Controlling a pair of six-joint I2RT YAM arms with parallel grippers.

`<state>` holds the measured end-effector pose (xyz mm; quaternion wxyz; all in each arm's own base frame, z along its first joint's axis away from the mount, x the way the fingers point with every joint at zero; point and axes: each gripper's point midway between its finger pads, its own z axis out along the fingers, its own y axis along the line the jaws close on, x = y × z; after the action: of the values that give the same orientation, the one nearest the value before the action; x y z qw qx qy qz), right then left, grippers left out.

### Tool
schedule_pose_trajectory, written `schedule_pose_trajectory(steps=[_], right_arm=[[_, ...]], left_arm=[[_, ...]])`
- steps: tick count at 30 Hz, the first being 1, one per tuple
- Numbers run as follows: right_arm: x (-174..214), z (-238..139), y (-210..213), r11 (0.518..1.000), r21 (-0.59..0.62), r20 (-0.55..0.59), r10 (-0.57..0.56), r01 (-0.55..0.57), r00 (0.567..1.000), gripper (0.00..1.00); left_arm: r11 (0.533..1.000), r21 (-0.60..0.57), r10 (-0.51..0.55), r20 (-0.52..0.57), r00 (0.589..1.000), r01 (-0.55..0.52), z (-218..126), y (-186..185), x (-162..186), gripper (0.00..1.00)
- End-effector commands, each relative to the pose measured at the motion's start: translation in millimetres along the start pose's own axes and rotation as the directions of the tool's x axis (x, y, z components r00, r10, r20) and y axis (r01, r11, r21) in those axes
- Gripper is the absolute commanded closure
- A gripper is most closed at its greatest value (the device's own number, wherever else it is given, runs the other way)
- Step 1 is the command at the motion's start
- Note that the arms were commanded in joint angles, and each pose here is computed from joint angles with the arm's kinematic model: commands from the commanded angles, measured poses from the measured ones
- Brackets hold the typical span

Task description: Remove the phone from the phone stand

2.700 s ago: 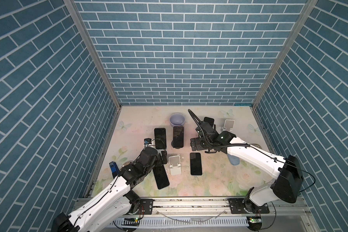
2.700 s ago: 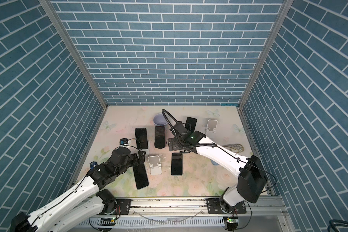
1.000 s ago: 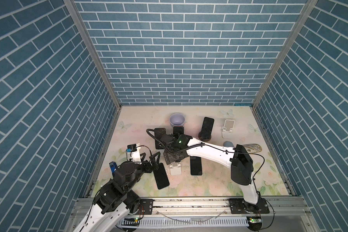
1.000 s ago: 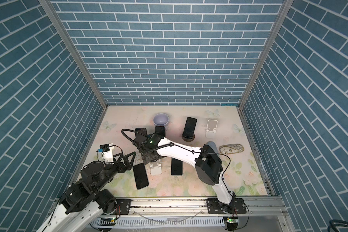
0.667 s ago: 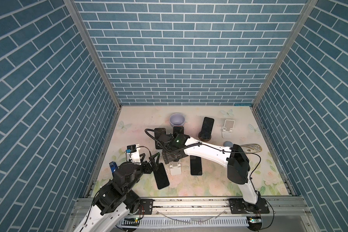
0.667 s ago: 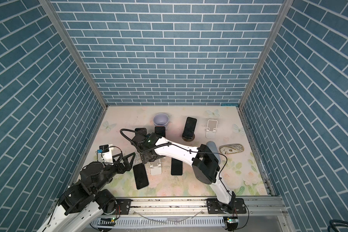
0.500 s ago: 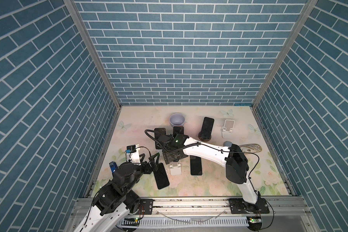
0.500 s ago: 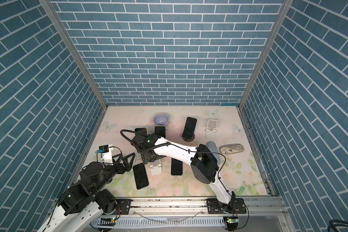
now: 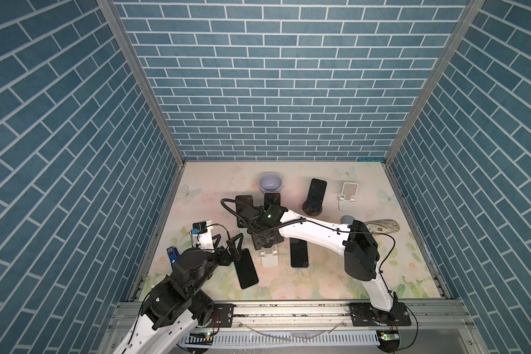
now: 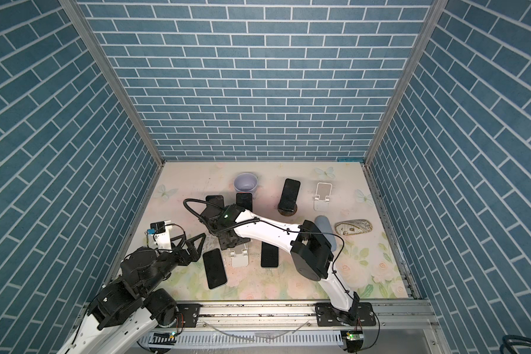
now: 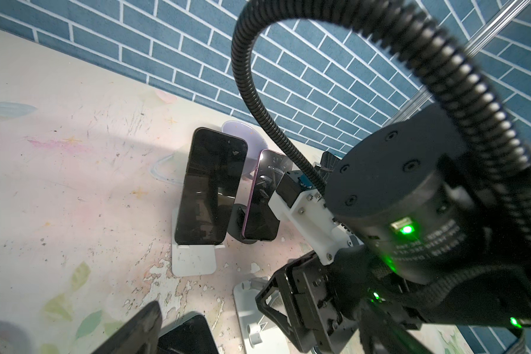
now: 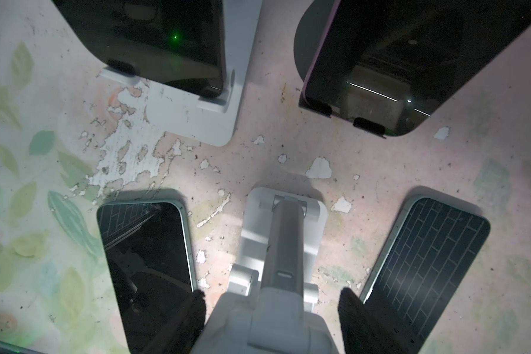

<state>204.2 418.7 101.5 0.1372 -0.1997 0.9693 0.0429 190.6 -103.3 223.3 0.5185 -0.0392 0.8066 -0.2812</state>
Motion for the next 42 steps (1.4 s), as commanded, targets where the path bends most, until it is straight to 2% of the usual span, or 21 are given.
schedule_pose_trajectory(steps=[1,9,15,27,32,42], right_arm=[[2,-11,-17,1.0,0.022,0.013,0.001,-0.002,1.0,0.6],[-15,-39,-29,0.999,-0.034,0.091,0.013,-0.01,0.996,0.65],[-27,-62,-57,0.997,-0.057,0.136,0.062,-0.055,0.989,0.65],[-36,-85,-164,0.977,0.006,0.179,0.21,-0.214,0.961,0.65],[-35,-90,-211,0.957,0.028,0.175,0.28,-0.289,0.944,0.65],[-51,-91,-298,0.908,0.063,0.182,0.398,-0.414,0.899,0.65]], left_arm=[[1.0,-0.013,0.006,0.008,1.0,-0.006,-1,3,-1,0.0],[1.0,-0.018,0.008,-0.008,1.0,-0.009,3,2,0,0.0],[1.0,-0.017,0.013,-0.029,0.999,-0.013,12,-3,0,0.0],[0.999,-0.04,0.029,-0.07,0.997,-0.032,41,-12,-3,0.0],[0.999,-0.045,0.02,-0.07,0.997,-0.023,54,-14,-3,0.01],[0.993,-0.062,0.09,-0.094,0.992,-0.096,72,-26,-18,0.0]])
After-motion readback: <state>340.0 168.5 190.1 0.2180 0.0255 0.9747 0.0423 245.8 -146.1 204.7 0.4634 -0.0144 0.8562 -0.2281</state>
